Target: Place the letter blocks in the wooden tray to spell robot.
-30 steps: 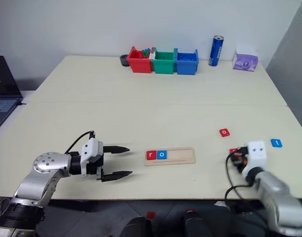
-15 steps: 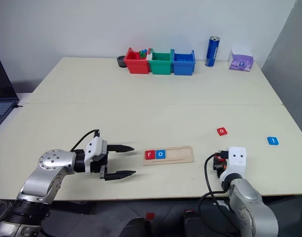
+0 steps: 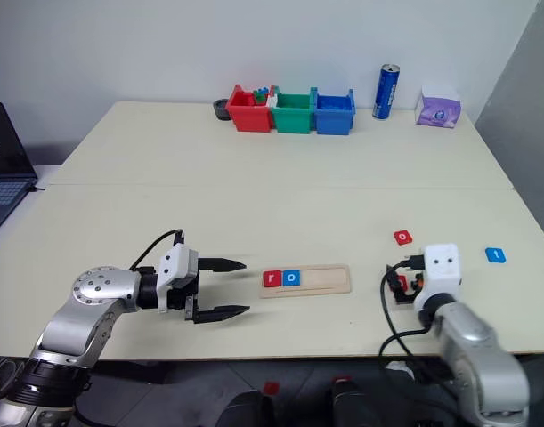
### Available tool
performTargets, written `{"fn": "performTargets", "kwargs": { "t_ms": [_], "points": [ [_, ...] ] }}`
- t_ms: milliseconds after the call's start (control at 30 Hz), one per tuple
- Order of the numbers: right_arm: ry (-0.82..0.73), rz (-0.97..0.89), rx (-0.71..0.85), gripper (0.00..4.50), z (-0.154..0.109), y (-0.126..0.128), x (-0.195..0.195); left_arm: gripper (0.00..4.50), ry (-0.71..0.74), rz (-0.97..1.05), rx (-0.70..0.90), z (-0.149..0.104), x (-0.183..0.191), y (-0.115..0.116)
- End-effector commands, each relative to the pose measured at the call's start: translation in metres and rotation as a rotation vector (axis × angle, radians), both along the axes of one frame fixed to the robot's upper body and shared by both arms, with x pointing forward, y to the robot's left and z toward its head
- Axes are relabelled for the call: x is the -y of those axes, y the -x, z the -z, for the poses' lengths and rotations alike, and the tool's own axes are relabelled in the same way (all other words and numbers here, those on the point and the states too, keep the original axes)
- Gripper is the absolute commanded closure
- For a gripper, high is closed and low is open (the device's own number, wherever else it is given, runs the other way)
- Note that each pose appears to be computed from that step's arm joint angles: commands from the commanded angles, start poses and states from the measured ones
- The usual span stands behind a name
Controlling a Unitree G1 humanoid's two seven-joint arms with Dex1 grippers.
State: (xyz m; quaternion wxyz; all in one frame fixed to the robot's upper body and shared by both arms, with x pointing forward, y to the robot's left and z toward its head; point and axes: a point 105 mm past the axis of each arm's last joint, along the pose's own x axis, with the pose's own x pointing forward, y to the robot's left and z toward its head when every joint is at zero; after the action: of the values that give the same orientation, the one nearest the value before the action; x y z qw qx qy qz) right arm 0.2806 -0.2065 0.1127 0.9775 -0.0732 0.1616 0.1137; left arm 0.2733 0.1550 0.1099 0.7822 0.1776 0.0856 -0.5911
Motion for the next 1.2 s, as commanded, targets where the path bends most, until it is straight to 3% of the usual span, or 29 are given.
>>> {"fn": "performTargets", "kwargs": {
  "t_ms": [33, 200, 700, 800, 967, 1200],
  "points": [
    [0.024, -0.272, -0.036, 0.04, -0.009, 0.004, -0.005, 0.0, -0.003, 0.03, 0.049, -0.013, 0.008, -0.002],
    [0.136, -0.568, -0.145, 0.04, 0.002, 0.017, -0.005, 0.0, -0.004, 0.035, 0.053, -0.015, 0.009, -0.004],
    [0.249, -0.76, -0.227, 0.04, 0.02, -0.008, 0.006, 0.0, -0.012, 0.023, 0.049, -0.014, 0.007, -0.001],
    [0.236, -0.754, -0.231, 0.62, 0.022, -0.014, 0.007, 0.0, -0.039, 0.017, 0.044, -0.007, -0.003, 0.0],
    [0.242, -0.765, -0.244, 2.49, 0.026, -0.015, 0.008, 0.0, -0.043, -0.01, 0.041, 0.001, -0.015, -0.001],
    [0.184, -0.917, -0.149, 2.64, -0.002, -0.007, -0.035, 0.0, -0.037, -0.083, 0.05, 0.015, -0.034, -0.008]
  ]
}}
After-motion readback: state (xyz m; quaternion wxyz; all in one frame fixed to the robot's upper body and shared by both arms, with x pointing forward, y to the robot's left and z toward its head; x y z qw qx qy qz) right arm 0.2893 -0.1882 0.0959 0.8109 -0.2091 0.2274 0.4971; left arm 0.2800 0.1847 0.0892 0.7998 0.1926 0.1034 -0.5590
